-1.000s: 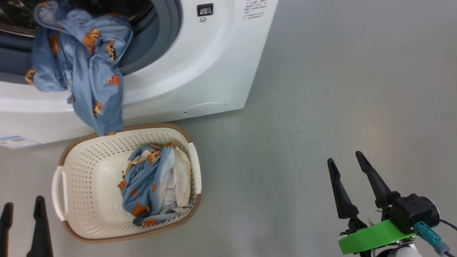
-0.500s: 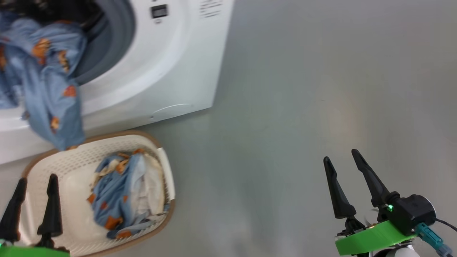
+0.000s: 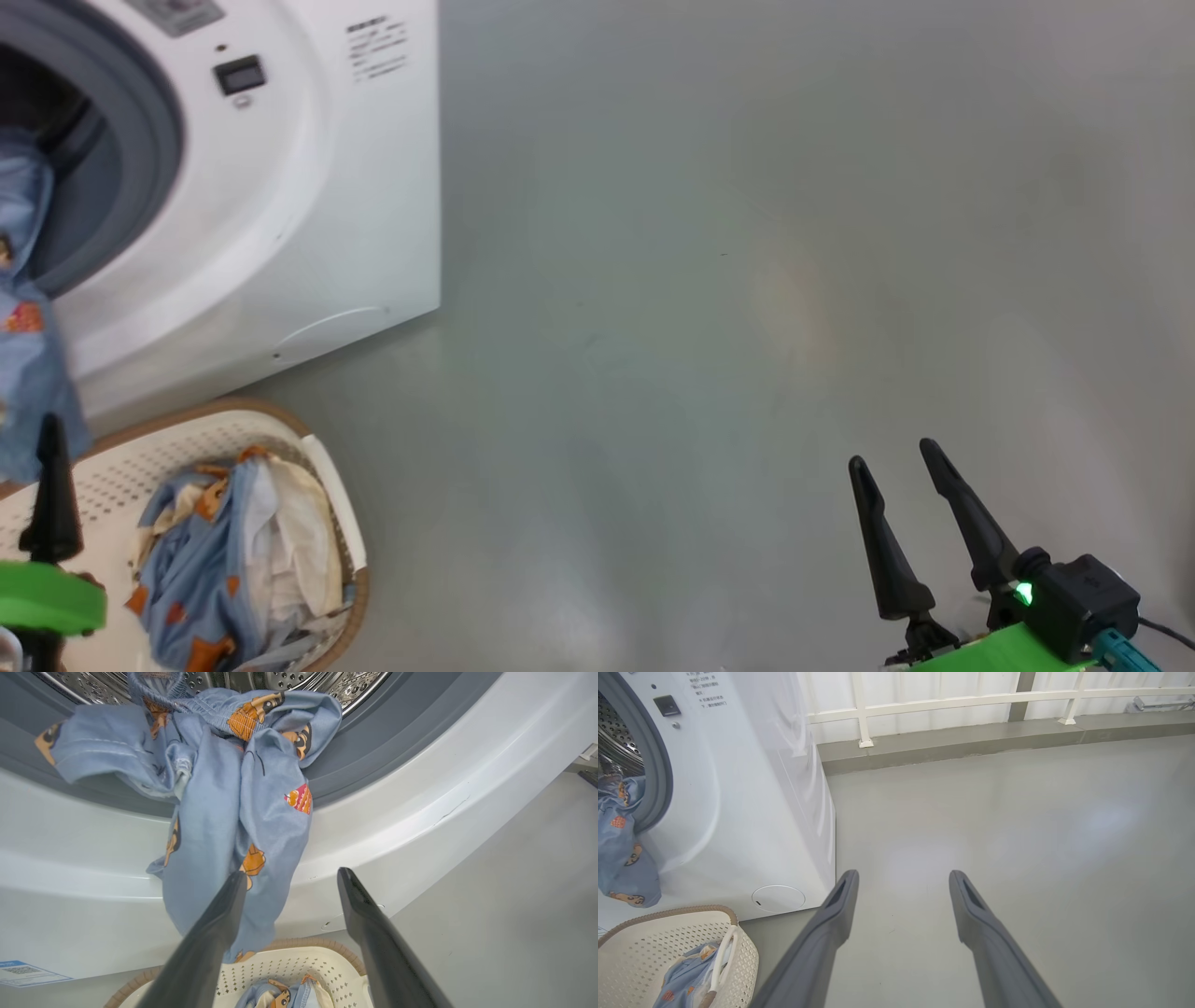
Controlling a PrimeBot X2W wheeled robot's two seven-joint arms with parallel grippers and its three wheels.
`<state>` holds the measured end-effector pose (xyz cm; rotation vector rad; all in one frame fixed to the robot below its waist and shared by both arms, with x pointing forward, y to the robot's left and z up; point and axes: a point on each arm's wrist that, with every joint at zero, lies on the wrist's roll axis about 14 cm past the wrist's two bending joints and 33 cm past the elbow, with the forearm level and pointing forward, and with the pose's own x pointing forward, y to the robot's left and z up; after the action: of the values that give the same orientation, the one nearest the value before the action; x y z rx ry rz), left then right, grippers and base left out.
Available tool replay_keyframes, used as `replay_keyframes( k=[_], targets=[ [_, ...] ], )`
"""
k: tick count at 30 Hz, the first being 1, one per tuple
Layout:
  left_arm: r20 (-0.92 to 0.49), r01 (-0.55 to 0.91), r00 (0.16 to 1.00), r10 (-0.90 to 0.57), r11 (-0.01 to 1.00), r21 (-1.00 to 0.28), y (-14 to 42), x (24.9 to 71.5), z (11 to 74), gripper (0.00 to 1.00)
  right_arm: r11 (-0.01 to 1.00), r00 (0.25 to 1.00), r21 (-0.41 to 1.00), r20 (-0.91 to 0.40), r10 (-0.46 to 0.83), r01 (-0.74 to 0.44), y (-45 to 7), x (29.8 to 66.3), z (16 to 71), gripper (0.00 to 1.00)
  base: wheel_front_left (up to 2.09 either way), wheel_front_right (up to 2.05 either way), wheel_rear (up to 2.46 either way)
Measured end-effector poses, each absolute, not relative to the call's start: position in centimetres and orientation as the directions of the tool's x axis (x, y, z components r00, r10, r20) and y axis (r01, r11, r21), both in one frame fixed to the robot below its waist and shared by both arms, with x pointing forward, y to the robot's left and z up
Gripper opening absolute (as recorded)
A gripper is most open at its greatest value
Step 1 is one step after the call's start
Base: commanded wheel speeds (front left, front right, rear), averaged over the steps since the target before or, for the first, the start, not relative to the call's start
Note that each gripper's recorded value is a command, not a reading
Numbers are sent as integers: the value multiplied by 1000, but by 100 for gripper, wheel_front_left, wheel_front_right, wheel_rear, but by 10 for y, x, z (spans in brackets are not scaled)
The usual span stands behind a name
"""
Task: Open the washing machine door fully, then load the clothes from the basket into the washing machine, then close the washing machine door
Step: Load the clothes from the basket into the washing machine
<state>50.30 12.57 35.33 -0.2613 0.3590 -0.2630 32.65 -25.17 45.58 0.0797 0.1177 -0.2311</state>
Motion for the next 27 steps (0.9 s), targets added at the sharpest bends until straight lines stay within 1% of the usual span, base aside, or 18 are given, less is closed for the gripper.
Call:
replay_keyframes(
  k=[7,10,18,23,27],
  targets=[
    [-363,181,893,-265,952,-248,130,522,334,100,965,961,59,-130,-245,254,-256,319,457,100,0,0,0],
    [-388,153,894,-225,966,-207,140,529,326,100,967,963,61,-132,-236,246,-253,321,456,100,0,0,0],
    [-416,129,889,-192,976,-175,141,545,312,100,971,964,64,-148,-219,230,-247,325,451,100,0,0,0],
    [-453,71,883,-123,989,-129,153,552,301,100,973,965,66,-156,-210,222,-245,327,448,100,0,0,0],
    [-468,52,877,-106,990,-128,153,556,297,100,974,966,68,-160,-203,216,-243,328,447,100,0,0,0]
  ],
)
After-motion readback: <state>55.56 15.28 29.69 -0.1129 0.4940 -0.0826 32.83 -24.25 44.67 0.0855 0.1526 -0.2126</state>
